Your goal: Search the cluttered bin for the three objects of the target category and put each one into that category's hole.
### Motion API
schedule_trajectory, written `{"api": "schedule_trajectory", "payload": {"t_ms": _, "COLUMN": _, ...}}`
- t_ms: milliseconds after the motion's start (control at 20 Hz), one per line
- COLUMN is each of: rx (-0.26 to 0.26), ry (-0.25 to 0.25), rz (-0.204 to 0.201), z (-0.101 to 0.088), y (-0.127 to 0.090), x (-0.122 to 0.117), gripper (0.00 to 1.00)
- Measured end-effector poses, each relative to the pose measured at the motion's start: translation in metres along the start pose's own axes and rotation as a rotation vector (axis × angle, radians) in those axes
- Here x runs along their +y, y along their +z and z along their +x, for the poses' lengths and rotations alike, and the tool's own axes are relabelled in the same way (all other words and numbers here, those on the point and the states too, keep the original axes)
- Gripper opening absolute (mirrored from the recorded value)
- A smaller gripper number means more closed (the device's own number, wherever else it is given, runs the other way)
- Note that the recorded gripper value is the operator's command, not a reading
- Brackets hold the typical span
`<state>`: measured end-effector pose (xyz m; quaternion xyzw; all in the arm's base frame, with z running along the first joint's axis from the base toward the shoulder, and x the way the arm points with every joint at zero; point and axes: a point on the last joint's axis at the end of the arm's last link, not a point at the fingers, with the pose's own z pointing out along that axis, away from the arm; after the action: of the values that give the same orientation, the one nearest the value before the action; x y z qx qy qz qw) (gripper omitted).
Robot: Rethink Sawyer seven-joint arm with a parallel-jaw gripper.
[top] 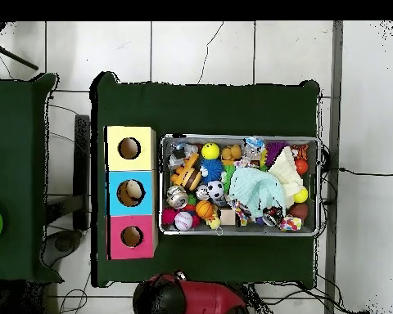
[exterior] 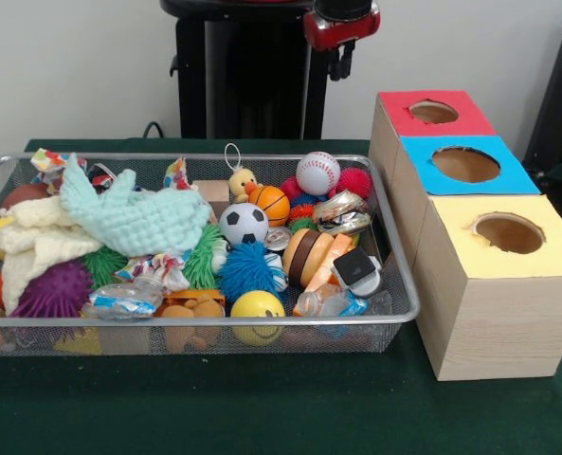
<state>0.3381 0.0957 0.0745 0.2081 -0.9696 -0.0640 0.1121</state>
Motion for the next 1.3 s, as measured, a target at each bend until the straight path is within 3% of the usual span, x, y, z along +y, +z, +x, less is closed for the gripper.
{"api": "schedule_trajectory", "payload": {"t_ms": 300, "rx": 0.042, "ry": -0.040, "rz": 0.060, "z": 0.011, "y": -0.006, "x": 0.017, "gripper": 0.00}}
{"api": "schedule_trajectory", "payload": {"t_ms": 350, "rx": 0.069, "ry": -0.069, "rz": 0.085, "z": 0.017, "y": -0.012, "x": 0.030, "gripper": 0.00}}
{"api": "schedule_trajectory", "payload": {"t_ms": 650, "rx": 0.142, "ry": -0.141, "rz": 0.126, "z": 0.032, "y": -0.014, "x": 0.064, "gripper": 0.00}}
{"api": "schedule_trajectory", "payload": {"t_ms": 900, "rx": 0.169, "ry": -0.159, "rz": 0.134, "z": 0.038, "y": 0.027, "x": 0.066, "gripper": 0.00}}
{"api": "schedule_trajectory", "payload": {"t_ms": 1300, "rx": 0.120, "ry": -0.154, "rz": 0.171, "z": 0.027, "y": 0.121, "x": 0.046, "gripper": 0.00}}
